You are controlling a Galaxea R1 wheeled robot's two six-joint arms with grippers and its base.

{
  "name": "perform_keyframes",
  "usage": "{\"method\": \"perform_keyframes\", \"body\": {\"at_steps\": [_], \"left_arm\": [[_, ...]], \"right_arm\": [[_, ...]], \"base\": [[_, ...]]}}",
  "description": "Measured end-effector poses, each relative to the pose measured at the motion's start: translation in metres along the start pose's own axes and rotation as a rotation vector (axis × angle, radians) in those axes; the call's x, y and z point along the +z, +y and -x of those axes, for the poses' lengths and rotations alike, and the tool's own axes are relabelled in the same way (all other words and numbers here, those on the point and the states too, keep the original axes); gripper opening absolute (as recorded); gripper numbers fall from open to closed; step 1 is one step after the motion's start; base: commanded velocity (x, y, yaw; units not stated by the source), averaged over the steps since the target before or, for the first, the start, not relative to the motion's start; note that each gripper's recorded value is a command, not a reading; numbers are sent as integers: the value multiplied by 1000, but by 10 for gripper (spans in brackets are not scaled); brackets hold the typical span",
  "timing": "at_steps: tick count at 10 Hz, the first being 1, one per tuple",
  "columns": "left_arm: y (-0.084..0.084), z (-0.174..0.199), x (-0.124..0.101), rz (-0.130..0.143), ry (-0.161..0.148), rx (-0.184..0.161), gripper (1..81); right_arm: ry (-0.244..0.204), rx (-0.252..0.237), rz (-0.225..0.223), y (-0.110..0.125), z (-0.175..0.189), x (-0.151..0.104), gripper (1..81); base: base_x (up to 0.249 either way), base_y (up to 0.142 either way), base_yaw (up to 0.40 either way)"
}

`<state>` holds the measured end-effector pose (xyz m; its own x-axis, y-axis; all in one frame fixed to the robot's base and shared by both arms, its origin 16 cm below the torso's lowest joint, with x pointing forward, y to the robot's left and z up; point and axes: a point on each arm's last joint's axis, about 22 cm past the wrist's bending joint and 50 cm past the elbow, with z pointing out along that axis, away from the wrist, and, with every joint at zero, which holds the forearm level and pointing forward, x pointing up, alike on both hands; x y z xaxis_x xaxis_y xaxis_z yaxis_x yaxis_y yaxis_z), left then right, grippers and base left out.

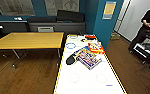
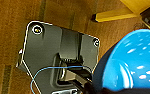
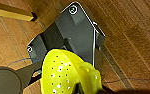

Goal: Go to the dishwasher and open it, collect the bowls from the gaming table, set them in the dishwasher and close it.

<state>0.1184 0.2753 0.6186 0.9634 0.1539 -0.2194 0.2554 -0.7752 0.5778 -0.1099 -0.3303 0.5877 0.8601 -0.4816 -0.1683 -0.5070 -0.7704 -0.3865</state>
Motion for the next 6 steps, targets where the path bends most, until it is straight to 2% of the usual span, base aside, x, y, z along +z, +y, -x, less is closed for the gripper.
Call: {"method": "perform_keyframes", "body": {"at_steps": [2, 3, 4, 5, 6], "left_arm": [[1, 38, 13, 22, -58, 39, 10], [-3, 39, 13, 23, -55, 64, 10], [-9, 36, 15, 25, -26, 56, 10], [-18, 37, 21, 14, -9, 39, 10], [-32, 42, 30, -11, -9, 39, 10]], "right_arm": [[4, -4, 9, 4, -1, 2, 10], [4, -5, 10, 5, -1, 2, 10], [5, -6, 11, 6, 0, 5, 10], [3, -5, 7, 3, 3, 11, 10], [3, -6, 4, 0, 6, 18, 10]], "base": [[0, 0, 0], [0, 0, 0], [0, 0, 0], [0, 0, 0], [0, 0, 0]]}}
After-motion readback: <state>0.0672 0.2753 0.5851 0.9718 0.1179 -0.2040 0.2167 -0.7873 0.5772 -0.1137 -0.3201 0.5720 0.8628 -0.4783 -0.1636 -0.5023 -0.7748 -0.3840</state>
